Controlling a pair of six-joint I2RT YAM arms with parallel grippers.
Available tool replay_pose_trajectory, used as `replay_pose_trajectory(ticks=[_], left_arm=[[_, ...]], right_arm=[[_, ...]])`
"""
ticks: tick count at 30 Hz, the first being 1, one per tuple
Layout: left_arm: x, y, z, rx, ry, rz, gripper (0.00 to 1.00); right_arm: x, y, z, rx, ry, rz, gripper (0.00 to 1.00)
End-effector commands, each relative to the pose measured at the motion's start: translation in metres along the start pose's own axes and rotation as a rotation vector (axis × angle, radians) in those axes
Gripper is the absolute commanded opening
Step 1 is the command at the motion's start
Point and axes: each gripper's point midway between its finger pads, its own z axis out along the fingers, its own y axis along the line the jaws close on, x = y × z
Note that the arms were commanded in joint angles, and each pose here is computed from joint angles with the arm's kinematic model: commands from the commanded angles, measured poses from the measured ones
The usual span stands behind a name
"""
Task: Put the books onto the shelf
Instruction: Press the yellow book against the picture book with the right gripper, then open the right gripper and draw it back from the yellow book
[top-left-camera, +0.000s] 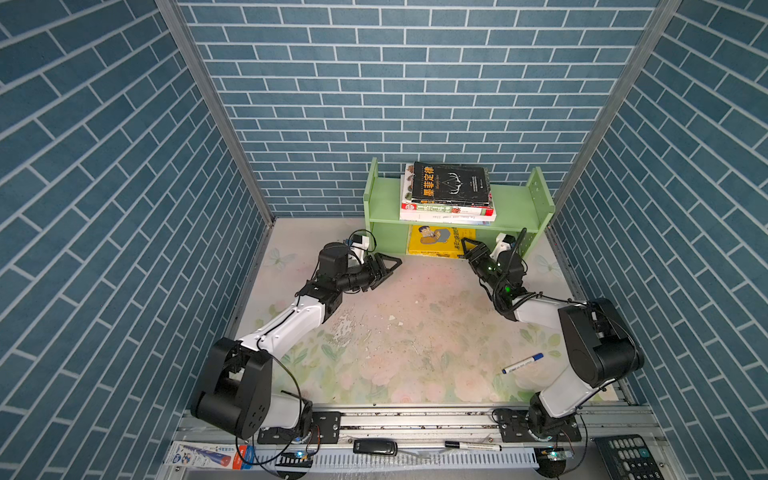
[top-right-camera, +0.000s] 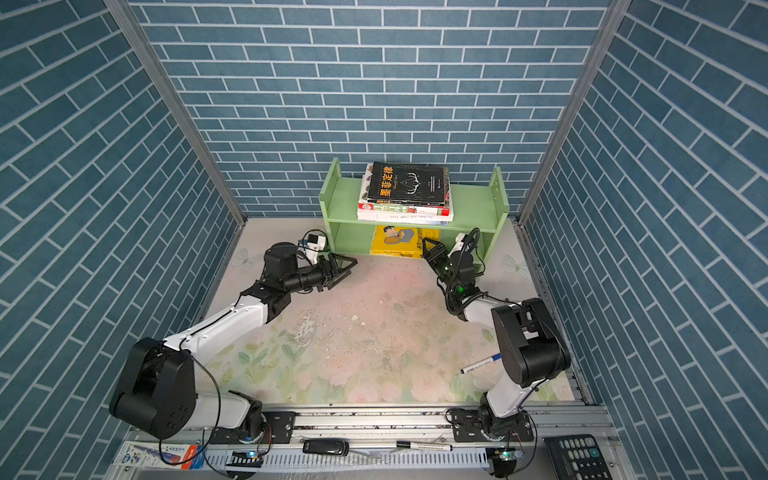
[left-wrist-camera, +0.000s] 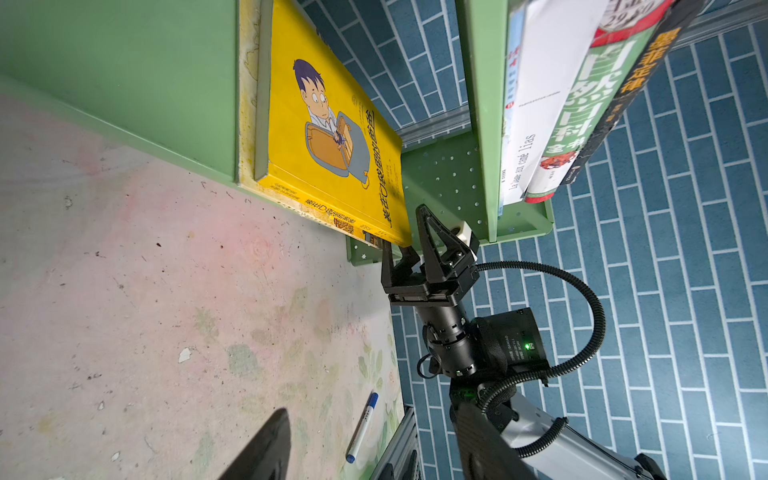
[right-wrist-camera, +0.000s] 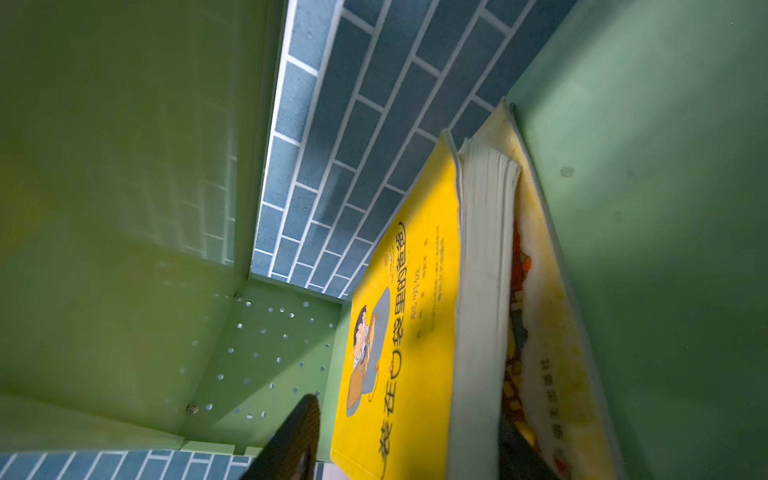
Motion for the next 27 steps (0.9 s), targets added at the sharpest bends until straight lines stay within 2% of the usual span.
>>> replay_pose_trajectory(ticks=[1,12,23,27], left_arm=[[0.002,-0.006,-0.004,0.015,-0.006,0.016,0.65],[0.002,-0.004,-0.003,0.012,-0.006,0.012,0.65],[0.001,-0.002,0.0,0.015,-0.004,0.008,0.66],[0.001,-0.001,0.0,0.013,-0.002,0.006,0.65]], right_arm=[[-0.006,0.004,-0.007,0.019,-0.027,-0.073,0.6],[-0.018,-0.004,-0.026,0.115,-0.082,-0.136,0.6],[-0.021,0.001,-0.029,0.142,-0.063,-0.197,0.59],[-0.017,0.001,-0.036,0.167,-0.029,-0.181,0.59]])
